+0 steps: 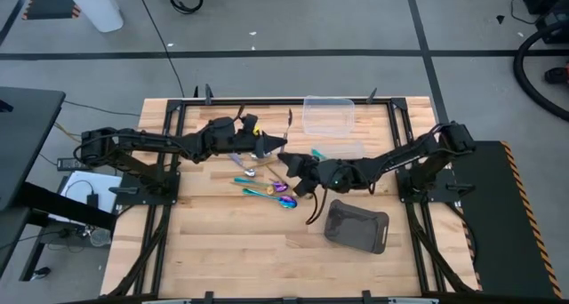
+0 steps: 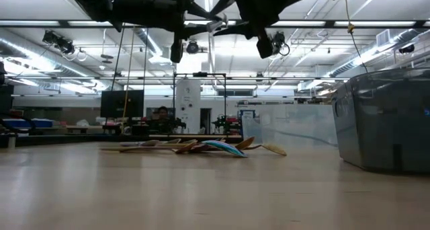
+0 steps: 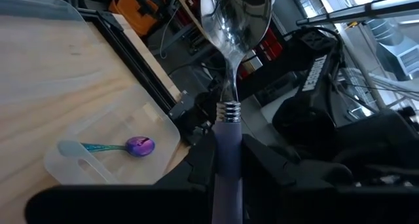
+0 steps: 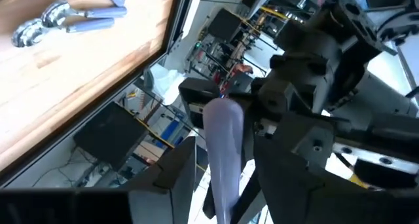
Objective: Sort silverware by color (type)
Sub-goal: Put the violet spoon into the top transparent bin
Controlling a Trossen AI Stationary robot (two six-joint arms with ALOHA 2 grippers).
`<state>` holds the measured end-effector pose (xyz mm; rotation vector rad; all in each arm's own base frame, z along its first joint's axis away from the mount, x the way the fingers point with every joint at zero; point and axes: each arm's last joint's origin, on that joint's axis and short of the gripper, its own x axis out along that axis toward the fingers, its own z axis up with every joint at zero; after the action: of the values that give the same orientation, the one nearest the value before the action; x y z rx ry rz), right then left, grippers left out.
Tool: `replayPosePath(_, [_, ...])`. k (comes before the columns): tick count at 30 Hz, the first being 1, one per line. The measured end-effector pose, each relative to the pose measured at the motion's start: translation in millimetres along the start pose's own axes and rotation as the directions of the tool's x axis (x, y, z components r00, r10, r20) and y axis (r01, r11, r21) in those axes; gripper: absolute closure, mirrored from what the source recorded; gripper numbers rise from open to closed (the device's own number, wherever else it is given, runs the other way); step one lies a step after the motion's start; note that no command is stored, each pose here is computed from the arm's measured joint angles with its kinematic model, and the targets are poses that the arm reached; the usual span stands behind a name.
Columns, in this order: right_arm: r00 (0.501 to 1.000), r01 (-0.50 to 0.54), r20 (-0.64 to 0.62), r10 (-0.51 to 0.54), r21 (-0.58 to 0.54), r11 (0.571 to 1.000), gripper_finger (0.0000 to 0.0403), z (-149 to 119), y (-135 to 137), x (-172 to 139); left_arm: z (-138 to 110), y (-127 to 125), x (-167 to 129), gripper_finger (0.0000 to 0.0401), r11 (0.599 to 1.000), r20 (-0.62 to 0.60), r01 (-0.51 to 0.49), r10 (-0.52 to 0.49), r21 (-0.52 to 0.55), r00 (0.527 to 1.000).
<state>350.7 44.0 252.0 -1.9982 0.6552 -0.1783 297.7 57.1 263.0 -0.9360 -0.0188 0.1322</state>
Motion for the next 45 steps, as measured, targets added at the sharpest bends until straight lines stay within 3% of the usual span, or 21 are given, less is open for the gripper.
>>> replayPosePath(13, [0.997,0.033,0.063,-0.033,-0.001,0.999,0.0321,-3.6,0.6,4.7,-0.8,-0.4,0.1,0.0337,1.000,-0.003,0.000,0.000,0.001,1.000])
replayPosePath(19, [0.997,0.032,0.064,-0.032,0.012,0.999,0.0322,-3.5,0.7,4.7,-1.2,-0.1,0.1,0.0334,1.000,-0.008,-0.003,0.003,0.030,1.000])
replayPosePath(34, [0.999,0.007,0.045,-0.012,0.091,0.996,0.0315,-0.3,0.8,1.4,5.7,8.9,-1.0,0.0205,0.982,-0.031,-0.020,0.026,0.189,0.999])
replayPosePath(41, [0.998,-0.054,-0.033,0.059,0.141,0.989,0.0315,3.0,4.3,-2.9,22.5,9.0,-10.6,0.0186,0.956,-0.020,0.000,0.006,0.295,1.000])
replayPosePath(45, [0.995,-0.074,-0.050,0.087,0.210,0.975,0.0314,3.6,6.7,-3.5,29.6,5.3,-20.5,0.0186,0.920,-0.013,-0.021,0.028,0.392,1.000])
